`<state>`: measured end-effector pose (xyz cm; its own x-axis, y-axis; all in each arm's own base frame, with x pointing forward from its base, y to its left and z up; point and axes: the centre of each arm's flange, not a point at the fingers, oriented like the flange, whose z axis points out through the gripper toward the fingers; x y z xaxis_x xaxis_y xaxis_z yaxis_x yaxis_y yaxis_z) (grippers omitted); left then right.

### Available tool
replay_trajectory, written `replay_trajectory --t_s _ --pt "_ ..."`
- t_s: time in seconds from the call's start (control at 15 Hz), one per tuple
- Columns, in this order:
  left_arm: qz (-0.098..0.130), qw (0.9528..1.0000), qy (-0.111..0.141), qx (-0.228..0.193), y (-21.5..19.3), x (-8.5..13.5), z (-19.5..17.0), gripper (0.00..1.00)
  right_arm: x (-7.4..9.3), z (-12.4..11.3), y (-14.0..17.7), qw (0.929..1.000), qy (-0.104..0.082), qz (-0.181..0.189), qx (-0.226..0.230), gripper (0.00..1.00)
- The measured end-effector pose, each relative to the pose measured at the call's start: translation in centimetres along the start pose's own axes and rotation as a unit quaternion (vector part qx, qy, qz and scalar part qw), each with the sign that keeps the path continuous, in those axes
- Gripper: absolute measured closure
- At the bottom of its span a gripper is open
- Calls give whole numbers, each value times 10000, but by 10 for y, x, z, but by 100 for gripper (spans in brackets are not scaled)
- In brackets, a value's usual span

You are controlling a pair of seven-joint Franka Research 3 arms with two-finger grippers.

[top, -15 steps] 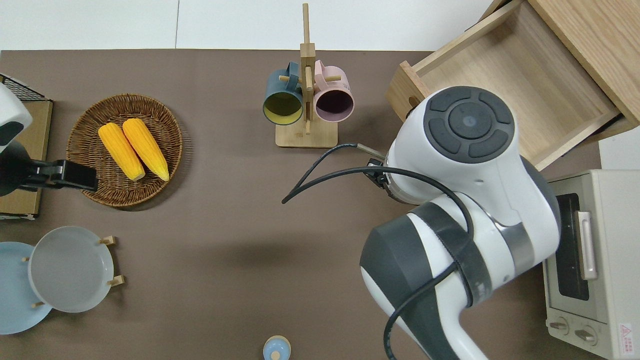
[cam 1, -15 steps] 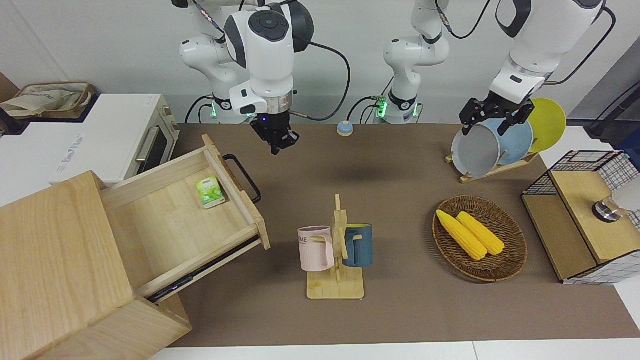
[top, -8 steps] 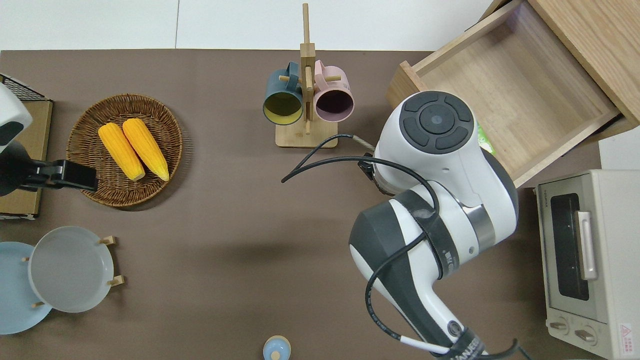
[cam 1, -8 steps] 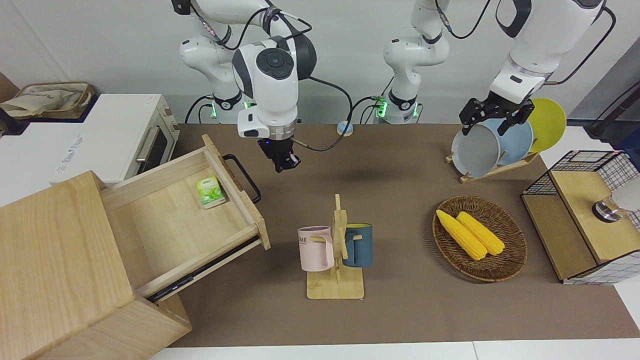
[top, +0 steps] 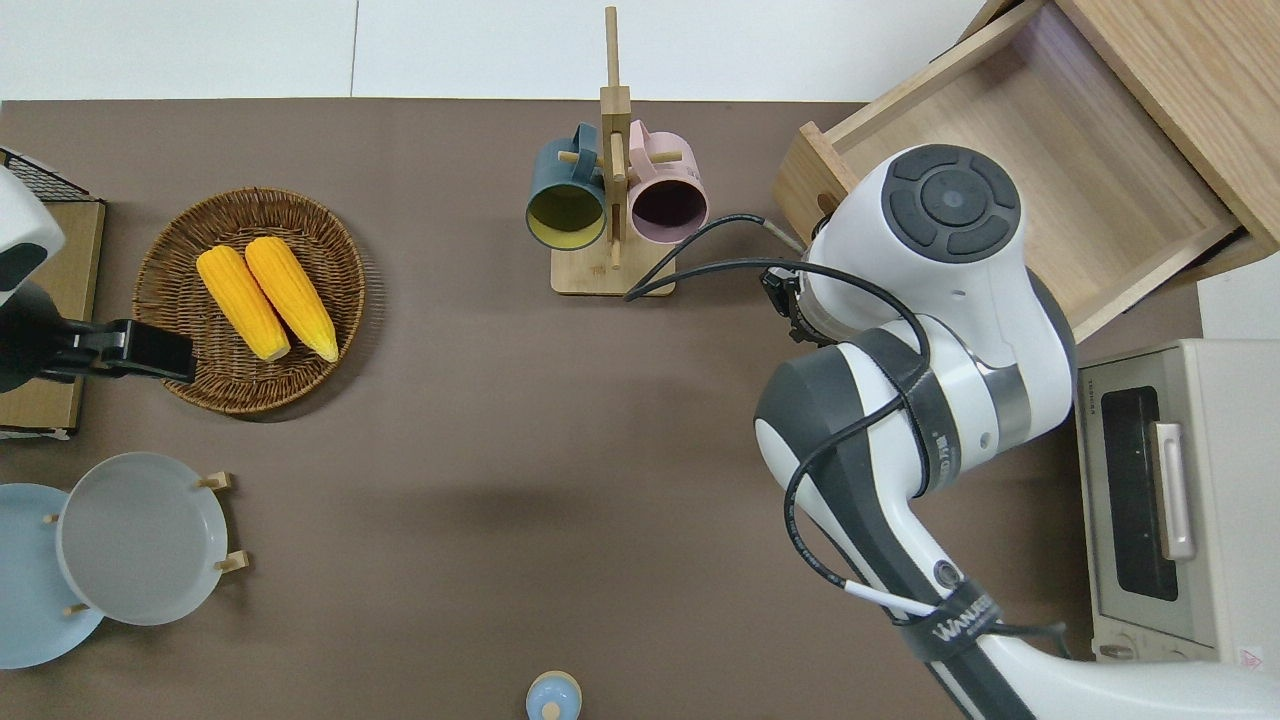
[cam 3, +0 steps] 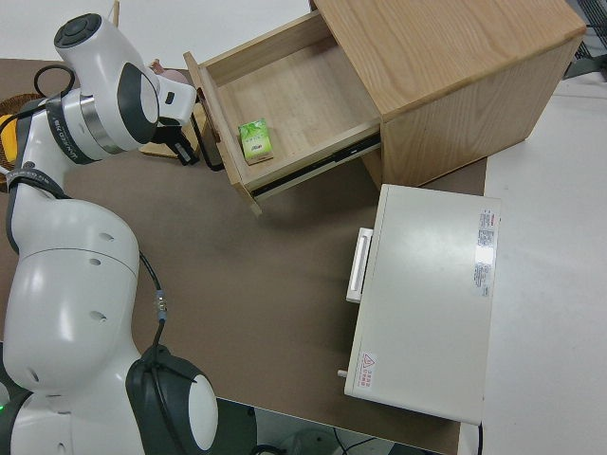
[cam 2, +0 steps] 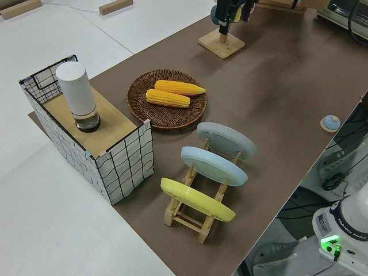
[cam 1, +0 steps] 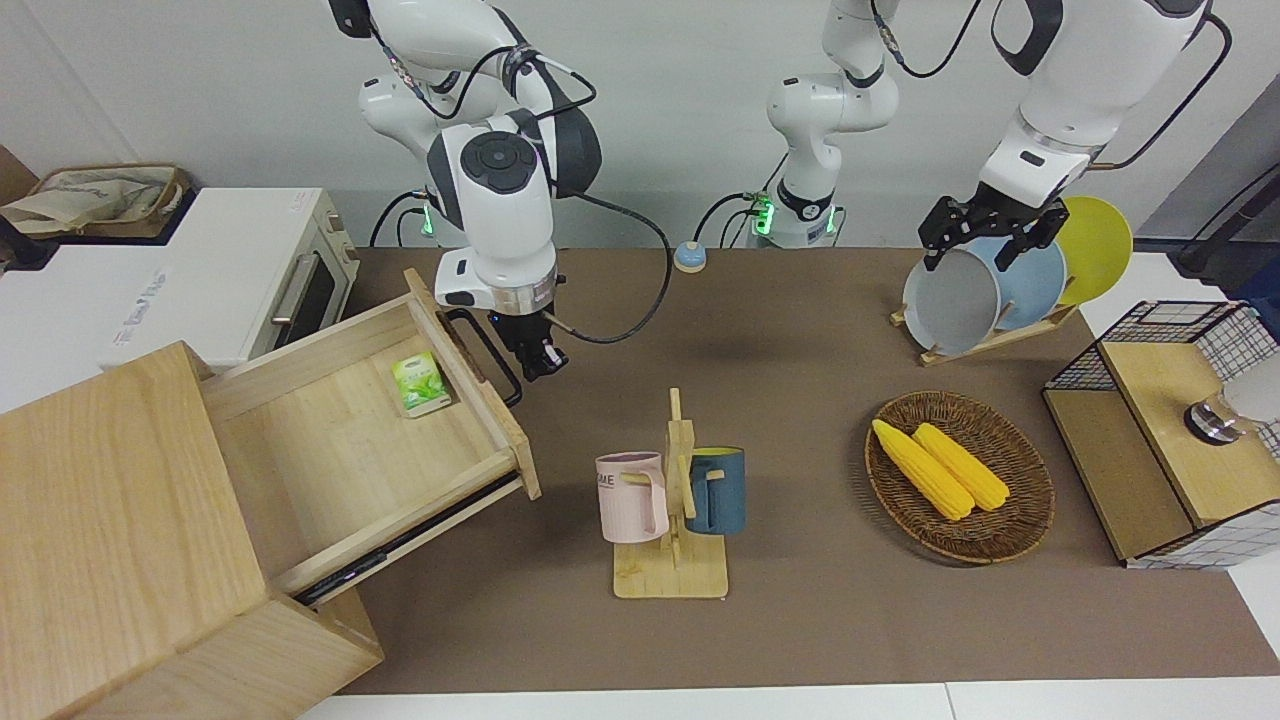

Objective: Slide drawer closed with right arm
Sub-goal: 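Push the wooden drawer away from the robot with the right arm, then continue pushing the drawer fully into the cabinet with the right gripper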

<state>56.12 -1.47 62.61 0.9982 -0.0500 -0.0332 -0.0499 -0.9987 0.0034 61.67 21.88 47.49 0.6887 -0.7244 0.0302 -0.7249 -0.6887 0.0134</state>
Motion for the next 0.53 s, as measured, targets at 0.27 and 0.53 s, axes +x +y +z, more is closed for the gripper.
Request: replay_trajectory --t_s 0.27,0.53 --pt "0 10000 0 0 0 0 0 0 23 -1 9 9998 26 190 72 99" --pt "0 10000 0 0 0 0 0 0 41 -3 16 9992 -38 370 148 99"
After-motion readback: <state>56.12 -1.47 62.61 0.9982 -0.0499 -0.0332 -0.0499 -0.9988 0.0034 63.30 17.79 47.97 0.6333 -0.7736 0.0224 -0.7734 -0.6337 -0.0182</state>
